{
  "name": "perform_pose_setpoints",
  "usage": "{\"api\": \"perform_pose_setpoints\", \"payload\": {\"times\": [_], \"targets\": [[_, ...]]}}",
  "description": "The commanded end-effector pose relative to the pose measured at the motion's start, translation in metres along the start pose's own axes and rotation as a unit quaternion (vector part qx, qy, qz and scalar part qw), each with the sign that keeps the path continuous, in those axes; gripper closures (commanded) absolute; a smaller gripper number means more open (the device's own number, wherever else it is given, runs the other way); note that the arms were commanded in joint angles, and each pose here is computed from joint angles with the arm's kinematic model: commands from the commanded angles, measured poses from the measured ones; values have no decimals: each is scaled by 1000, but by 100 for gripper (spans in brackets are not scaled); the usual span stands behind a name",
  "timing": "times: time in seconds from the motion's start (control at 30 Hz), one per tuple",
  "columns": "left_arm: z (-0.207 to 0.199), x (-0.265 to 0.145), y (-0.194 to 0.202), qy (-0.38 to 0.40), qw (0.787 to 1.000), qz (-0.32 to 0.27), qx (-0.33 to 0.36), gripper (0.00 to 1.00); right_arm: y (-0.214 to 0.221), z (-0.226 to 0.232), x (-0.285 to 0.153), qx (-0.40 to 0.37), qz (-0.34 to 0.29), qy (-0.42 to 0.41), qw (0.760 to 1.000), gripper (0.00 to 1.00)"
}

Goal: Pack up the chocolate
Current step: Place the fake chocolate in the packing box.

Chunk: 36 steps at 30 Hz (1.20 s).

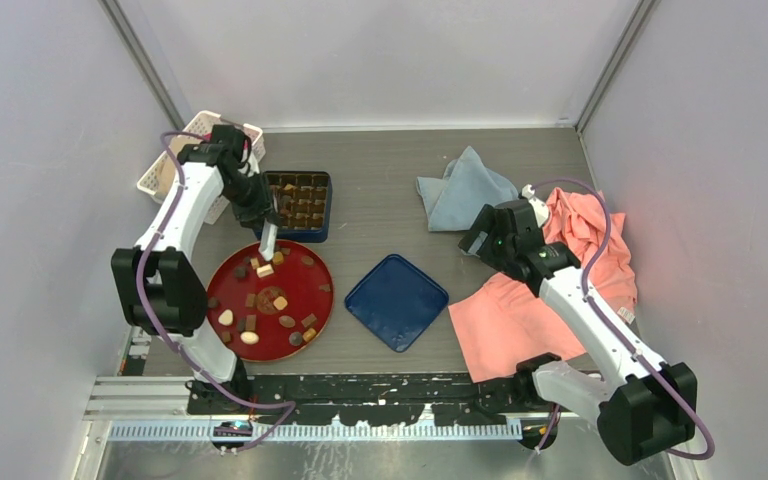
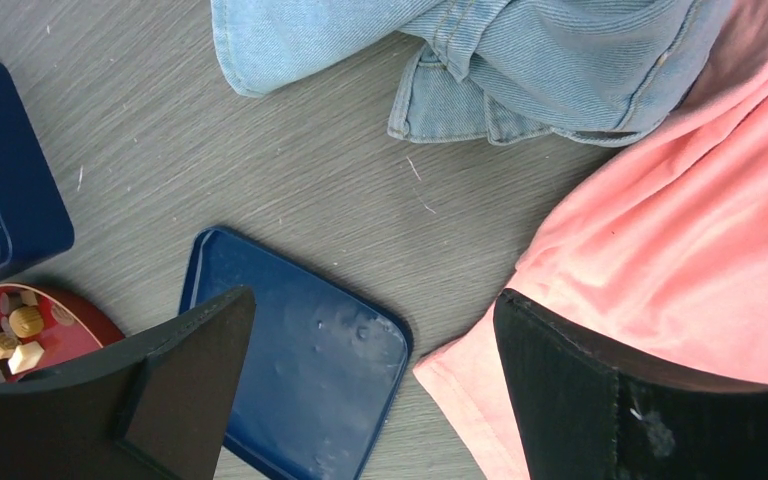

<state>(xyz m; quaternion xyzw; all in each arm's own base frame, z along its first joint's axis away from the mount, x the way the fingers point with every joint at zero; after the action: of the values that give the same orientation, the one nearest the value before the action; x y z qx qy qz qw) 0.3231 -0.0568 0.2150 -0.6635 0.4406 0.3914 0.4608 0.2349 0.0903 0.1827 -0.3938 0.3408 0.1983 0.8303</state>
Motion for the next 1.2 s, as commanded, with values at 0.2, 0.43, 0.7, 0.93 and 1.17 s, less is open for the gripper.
{"api": "perform_pose_setpoints", "payload": {"times": [0.2, 0.43, 0.7, 0.93, 1.17], "targets": [[7, -15, 5, -14, 1000, 0, 15, 100, 1, -3, 1, -4, -8, 0, 1000, 5], [11, -11, 8, -21, 1000, 10, 20, 100, 3, -4, 3, -3, -4, 4, 1000, 5], [12, -3, 8, -20, 999, 21, 23, 100, 3, -5, 3, -3, -4, 5, 1000, 5], [16, 9, 9, -24, 999, 29, 22, 100, 5, -6, 4, -2, -2, 8, 1000, 5], [17, 14, 10, -22, 999, 36, 23, 100, 6, -8, 5, -2, -2, 11, 1000, 5]]}}
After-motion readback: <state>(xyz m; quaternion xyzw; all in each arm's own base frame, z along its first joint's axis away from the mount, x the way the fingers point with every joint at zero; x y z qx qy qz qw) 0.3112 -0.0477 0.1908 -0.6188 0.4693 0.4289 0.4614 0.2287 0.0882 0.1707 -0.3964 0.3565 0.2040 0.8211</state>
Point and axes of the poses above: each gripper's point midway between its finger pads, its own x axis out along the fingers, its own z axis along the line the jaws close on, y = z × x, the point moved 6 cm from there along -x, back along the fingers, and after that the axes turned 6 degrees about x, right-handed, at the moved point
